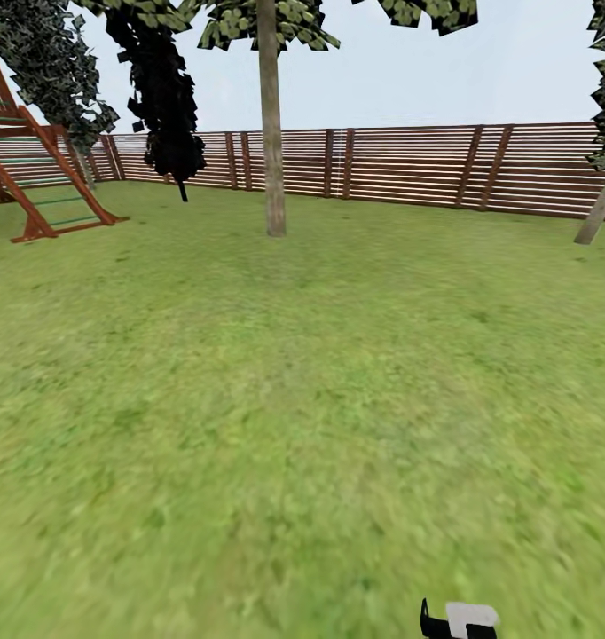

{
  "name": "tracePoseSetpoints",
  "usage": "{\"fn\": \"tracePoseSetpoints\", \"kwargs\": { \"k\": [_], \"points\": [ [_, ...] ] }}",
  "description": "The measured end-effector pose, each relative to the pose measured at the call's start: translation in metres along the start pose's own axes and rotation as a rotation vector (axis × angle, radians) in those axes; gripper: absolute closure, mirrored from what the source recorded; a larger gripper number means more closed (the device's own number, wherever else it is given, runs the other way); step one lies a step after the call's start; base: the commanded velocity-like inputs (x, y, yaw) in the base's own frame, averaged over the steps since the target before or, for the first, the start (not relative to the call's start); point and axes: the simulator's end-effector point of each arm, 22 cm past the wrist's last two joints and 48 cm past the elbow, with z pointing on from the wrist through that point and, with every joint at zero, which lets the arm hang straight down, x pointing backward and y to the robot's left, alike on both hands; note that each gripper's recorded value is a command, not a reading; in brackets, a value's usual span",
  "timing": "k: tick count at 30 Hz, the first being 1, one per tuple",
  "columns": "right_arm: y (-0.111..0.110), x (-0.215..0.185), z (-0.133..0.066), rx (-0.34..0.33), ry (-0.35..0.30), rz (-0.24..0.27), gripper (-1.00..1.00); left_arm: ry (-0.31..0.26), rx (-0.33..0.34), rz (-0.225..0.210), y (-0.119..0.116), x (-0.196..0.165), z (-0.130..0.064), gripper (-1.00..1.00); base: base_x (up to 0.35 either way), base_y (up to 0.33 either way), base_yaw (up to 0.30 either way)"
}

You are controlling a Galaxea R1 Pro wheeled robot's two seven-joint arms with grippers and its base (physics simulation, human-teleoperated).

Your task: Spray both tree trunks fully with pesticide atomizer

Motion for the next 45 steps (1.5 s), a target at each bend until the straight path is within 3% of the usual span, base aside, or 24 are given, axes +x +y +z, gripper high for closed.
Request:
{"fn": "tracePoseSetpoints", "kwargs": {
  "k": [45],
  "points": [
    [0.0000,0.0002,-0.0001,0.000,0.000,0.000,-1.00,0.000,0.000,0.000,0.0001,-0.0002,0.0001,1.00,0.337,0.000,0.000]
  ]
}}
